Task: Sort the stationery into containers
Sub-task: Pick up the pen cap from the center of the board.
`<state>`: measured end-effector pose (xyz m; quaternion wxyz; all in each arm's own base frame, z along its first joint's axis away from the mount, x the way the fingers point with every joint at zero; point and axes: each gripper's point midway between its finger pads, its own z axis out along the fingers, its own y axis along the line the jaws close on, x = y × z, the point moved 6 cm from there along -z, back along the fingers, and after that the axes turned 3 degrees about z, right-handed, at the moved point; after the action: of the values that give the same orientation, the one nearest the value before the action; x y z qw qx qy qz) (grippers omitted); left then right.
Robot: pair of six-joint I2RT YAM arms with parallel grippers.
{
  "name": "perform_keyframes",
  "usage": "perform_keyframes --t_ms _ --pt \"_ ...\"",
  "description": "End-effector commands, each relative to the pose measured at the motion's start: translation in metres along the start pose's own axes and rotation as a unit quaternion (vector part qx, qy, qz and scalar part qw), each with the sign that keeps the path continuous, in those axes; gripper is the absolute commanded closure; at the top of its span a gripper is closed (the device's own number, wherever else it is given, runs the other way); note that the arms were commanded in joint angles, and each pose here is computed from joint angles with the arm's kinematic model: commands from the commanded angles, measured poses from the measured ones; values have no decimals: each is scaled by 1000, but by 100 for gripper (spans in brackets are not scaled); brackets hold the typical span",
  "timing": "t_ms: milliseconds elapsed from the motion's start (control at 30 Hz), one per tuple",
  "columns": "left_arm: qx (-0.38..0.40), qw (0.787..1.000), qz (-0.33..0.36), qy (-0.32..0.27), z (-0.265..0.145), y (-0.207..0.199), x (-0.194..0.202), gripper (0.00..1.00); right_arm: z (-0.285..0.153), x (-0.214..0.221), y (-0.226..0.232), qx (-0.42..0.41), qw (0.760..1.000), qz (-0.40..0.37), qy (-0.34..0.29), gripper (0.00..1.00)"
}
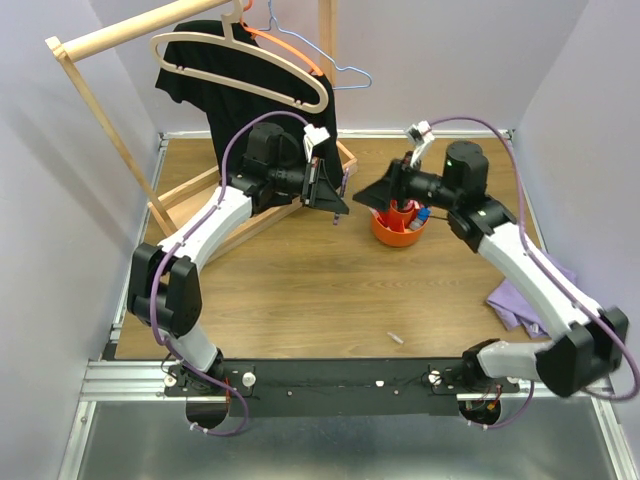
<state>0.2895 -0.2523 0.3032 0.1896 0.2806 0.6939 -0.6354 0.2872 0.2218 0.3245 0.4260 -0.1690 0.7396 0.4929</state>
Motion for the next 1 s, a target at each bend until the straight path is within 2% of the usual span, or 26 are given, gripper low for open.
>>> perform_keyframes --t_ms 0,33,67,100,200,233,300,367,400,467,567,700,767,967 --pt "-79 997 14 18 -20 13 17 100 -58 45 9 -5 979 -180 95 31" --pt "-94 994 43 22 -26 18 19 100 -70 64 7 -3 974 -177 139 32" --pt "-110 993 31 33 -30 20 26 100 -77 73 6 -7 968 -192 161 33" --pt "-136 989 45 35 -35 23 27 100 -82 86 -1 -13 957 -222 187 34" --pt "-170 982 67 53 -44 25 39 100 -106 120 -9 -29 931 -246 269 38" --pt "-187 978 69 56 -47 27 43 100 -115 138 -14 -31 922 -229 312 39" --pt "-200 976 62 67 -51 29 56 100 -118 145 -20 -44 905 -257 336 43" --pt "-218 972 60 70 -54 32 63 100 -115 155 -33 -32 893 -253 371 45" --pt "-223 970 58 72 -55 33 68 100 -114 160 -37 -42 883 -266 386 50" --pt "-228 969 58 72 -56 32 70 100 -111 179 -45 -44 855 -263 445 53" --pt "-239 965 75 72 -60 31 69 100 -110 206 -43 -77 811 -286 505 52" --pt "-247 963 81 69 -65 32 68 100 -110 231 -33 -118 783 -296 535 46" --pt "-250 963 76 67 -67 33 69 100 -107 239 -36 -93 766 -313 554 46" --pt "-256 961 86 61 -71 30 71 100 -108 252 -45 -71 749 -296 588 47"
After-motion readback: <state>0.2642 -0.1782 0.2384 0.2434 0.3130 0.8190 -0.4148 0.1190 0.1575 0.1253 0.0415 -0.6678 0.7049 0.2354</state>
